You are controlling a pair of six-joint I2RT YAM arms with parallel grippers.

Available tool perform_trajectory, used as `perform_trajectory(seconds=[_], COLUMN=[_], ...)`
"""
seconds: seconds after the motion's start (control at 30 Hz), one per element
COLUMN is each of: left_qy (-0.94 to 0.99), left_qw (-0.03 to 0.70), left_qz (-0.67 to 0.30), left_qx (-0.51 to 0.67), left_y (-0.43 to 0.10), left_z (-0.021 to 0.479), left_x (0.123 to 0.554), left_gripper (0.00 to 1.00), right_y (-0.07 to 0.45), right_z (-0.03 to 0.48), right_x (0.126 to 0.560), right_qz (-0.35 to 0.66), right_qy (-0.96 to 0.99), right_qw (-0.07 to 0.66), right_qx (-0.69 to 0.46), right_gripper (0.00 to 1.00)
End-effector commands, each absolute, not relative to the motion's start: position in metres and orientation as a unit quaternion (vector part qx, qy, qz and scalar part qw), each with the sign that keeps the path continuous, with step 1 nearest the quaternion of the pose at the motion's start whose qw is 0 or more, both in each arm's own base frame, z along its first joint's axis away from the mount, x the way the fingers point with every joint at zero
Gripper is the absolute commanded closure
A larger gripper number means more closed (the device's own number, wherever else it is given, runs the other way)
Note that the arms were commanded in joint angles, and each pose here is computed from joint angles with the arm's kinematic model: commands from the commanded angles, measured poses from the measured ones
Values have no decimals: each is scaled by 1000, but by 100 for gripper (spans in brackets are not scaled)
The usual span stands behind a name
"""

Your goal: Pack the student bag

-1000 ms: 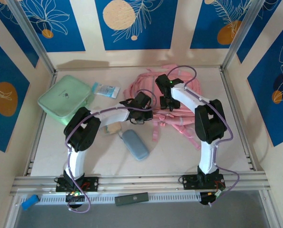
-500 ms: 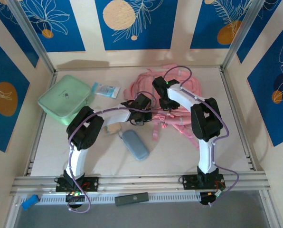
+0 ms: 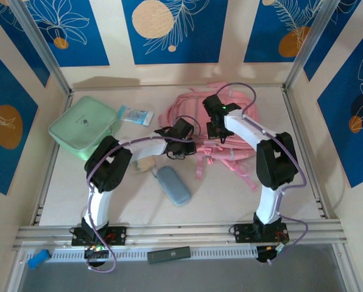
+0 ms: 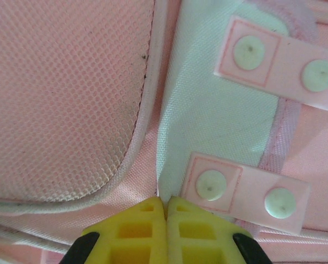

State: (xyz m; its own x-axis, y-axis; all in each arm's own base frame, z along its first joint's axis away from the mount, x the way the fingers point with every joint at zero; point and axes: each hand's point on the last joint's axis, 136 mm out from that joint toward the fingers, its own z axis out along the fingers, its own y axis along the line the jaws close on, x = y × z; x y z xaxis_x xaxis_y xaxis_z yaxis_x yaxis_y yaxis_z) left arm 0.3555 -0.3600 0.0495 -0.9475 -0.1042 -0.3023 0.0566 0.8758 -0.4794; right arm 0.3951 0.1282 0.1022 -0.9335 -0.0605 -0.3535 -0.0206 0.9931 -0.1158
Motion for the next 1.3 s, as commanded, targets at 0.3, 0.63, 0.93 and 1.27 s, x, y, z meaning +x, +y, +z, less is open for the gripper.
perform_trajectory(seconds=[0.3,0.63,0.93,1.27], left_qy=[931,937,948,957], left_qw=[172,171,182,167], left_qz=[-320,-303,-262,-234], left_qx=[-20,17,-12,-40], left_y=[-376,-420,-410,-397], left_z=[129,122,86,53], left_x=[324,303,327,334], left_gripper=[66,65,73,78], right_y=[152,136,122,114], right_z=[162,147,111,82], right_x=[379,371,360,380], right_qz=[143,105,1,-105], right_qy=[964,972,990,989], right_qw=[221,197,142,102], right_qx=[48,79,11,-26], right_gripper=[100,100,66,57])
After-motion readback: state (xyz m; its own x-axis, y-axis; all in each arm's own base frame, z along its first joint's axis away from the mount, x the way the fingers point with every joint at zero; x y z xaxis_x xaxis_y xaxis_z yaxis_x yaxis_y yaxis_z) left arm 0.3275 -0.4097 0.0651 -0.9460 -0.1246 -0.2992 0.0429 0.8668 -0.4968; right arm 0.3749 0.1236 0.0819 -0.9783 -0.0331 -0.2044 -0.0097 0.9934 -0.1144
